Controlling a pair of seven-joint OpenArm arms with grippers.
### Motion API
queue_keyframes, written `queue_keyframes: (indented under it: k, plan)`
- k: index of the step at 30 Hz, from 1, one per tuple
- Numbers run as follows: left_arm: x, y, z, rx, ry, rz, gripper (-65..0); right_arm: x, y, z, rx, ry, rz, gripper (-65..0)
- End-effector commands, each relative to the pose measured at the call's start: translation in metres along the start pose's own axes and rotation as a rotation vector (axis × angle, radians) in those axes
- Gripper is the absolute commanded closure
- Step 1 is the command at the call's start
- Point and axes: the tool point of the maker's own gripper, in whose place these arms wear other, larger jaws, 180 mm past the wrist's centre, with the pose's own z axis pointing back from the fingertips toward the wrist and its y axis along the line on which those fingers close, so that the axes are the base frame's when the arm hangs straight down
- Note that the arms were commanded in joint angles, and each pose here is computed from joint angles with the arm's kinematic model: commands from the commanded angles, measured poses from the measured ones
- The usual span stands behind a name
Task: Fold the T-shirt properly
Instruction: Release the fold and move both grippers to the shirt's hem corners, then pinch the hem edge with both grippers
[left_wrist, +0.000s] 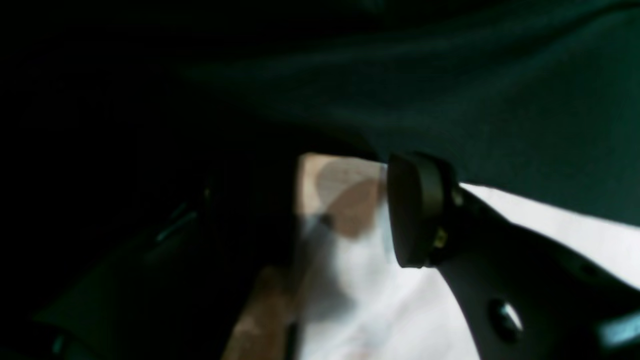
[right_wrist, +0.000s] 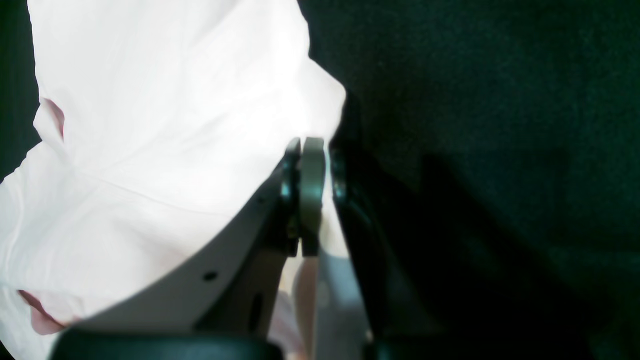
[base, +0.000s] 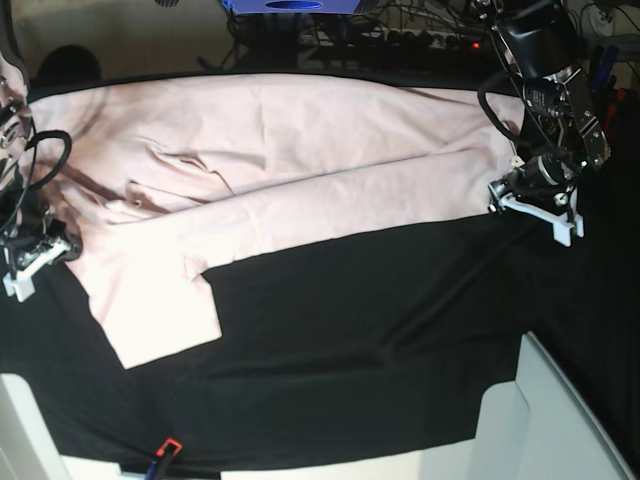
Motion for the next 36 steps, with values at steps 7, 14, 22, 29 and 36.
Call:
queue_keyframes:
  k: [7,14,22,29,36]
  plan:
    - [0.006,-0.017,-0.002,-0.039,-0.008,-0.032,-7.9,0.011,-0.005,0.006,-0.011,-0.008,0.021,0.0]
    - [0.023,-0.018,0.006,-0.038,-0.055,-0.048,0.0,0.012,-0.005,0.006,-0.011,-0.009,0.021,0.0]
    - [0.063,-0.032,0.029,-0.049,-0.175,-0.105,0.0,0.038,-0.003,0.012,-0.022,-0.076,0.052,0.0]
    - [0.084,-0.045,0.039,-0.067,-0.185,-0.117,0.0,0.062,0.003,0.017,-0.034,-0.131,0.105,0.0]
    - [0.104,-0.054,0.052,-0.069,-0.247,-0.149,0.0,0.085,0.006,0.024,-0.039,-0.177,0.127,0.0]
